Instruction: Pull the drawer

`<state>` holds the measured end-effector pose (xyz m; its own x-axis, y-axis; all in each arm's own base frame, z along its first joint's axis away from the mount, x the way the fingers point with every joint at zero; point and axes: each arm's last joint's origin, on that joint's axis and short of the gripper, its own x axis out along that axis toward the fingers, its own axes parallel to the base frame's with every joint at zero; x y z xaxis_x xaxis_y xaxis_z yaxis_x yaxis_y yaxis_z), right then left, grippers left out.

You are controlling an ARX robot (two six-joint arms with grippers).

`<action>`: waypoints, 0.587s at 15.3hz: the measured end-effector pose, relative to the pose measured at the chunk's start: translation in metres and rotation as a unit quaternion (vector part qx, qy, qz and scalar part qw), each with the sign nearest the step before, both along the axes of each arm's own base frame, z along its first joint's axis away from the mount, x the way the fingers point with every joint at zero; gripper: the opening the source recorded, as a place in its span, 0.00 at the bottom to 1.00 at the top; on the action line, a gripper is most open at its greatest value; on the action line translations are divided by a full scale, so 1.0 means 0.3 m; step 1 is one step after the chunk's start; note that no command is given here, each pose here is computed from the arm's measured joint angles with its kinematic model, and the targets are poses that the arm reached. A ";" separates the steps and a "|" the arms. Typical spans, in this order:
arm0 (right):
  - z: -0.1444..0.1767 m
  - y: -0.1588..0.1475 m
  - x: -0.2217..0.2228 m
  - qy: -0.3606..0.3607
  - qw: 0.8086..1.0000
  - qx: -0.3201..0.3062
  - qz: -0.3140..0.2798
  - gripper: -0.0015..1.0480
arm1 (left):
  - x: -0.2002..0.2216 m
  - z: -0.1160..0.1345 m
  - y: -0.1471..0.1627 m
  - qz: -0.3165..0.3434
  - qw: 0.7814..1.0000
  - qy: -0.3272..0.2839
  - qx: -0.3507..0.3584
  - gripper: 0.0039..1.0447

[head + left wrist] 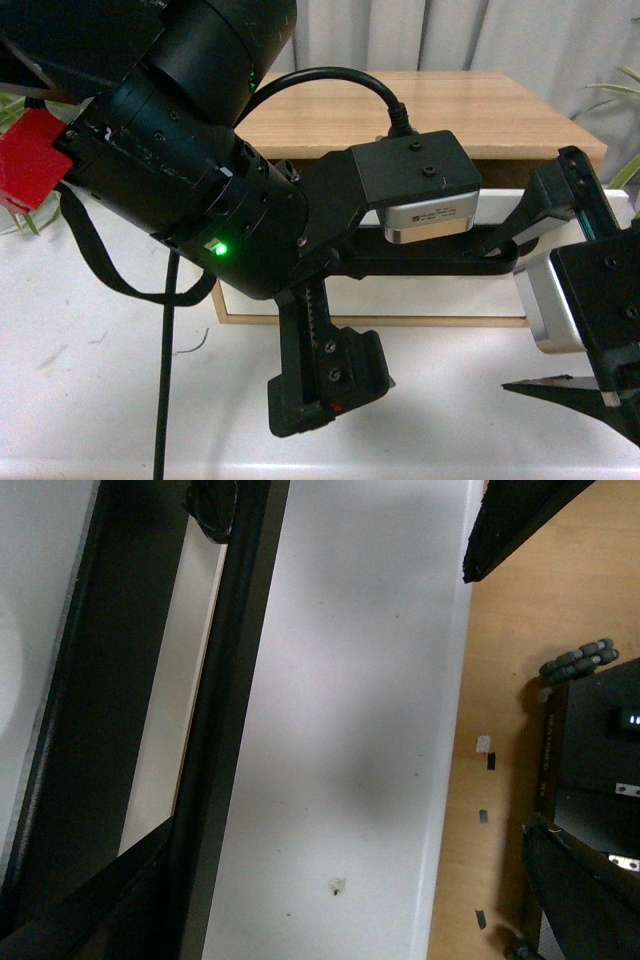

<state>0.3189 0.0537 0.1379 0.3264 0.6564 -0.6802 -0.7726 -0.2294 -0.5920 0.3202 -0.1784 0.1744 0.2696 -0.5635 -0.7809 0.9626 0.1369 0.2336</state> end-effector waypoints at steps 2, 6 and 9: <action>0.001 0.003 -0.037 0.003 1.000 0.001 0.003 0.94 | -0.034 0.002 0.009 -0.004 1.000 0.006 -0.004 0.94; 0.001 -0.001 -0.079 0.012 1.000 0.007 0.010 0.94 | -0.073 0.004 0.017 -0.006 1.000 0.013 -0.005 0.94; 0.005 0.000 -0.073 0.005 1.000 0.010 0.011 0.94 | -0.071 0.006 0.018 -0.003 1.000 0.012 -0.008 0.94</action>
